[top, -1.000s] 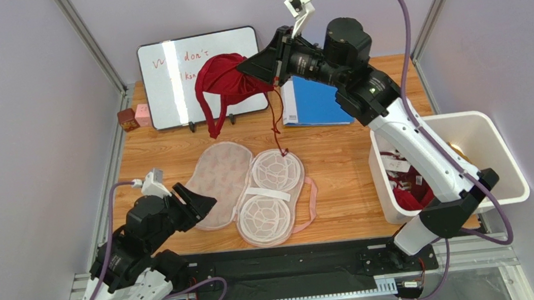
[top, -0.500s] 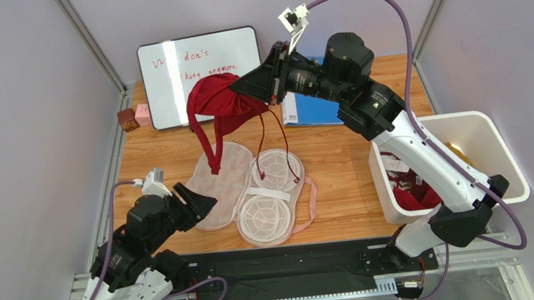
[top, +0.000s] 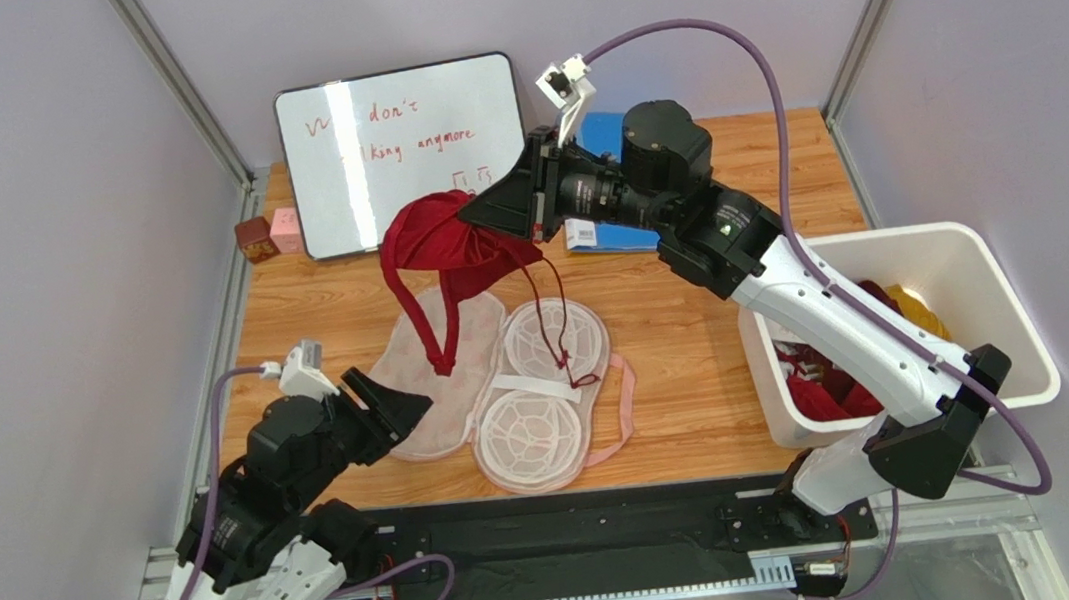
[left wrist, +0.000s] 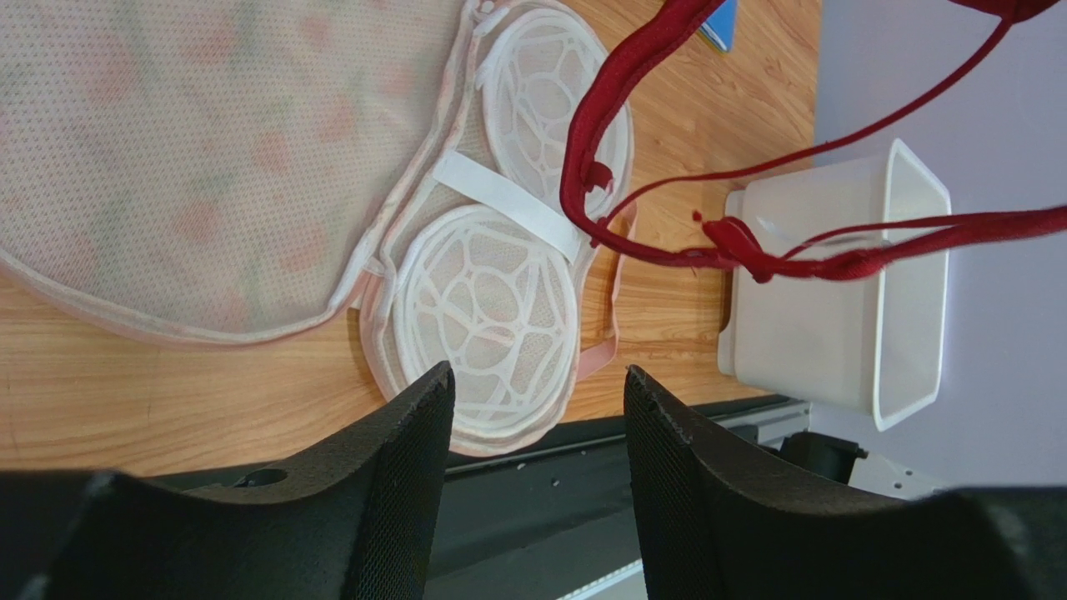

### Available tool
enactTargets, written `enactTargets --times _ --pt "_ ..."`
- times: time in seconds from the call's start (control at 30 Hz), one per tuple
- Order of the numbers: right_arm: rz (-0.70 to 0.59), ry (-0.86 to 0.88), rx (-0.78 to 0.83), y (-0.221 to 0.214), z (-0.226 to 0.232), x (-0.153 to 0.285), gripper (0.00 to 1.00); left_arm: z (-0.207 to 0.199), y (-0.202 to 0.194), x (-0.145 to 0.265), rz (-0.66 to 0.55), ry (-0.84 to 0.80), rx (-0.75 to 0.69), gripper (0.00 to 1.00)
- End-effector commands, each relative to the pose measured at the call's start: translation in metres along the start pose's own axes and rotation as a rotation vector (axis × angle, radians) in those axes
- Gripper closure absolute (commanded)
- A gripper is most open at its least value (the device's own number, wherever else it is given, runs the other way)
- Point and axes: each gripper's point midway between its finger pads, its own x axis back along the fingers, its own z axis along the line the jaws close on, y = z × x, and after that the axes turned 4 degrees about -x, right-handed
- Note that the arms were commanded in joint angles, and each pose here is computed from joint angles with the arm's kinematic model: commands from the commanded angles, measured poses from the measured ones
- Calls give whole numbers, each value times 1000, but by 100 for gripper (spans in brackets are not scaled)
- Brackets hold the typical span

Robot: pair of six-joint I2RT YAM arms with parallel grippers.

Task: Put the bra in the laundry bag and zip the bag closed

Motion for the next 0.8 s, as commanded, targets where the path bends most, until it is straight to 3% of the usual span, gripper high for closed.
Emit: enactTargets --times 0.0,0.77 --pt "-67 35 69 16 15 11 100 -3 2 4 -10 -17 10 41" --pt "-92 102 96 41 41 13 100 -7 5 3 -14 -21 5 41"
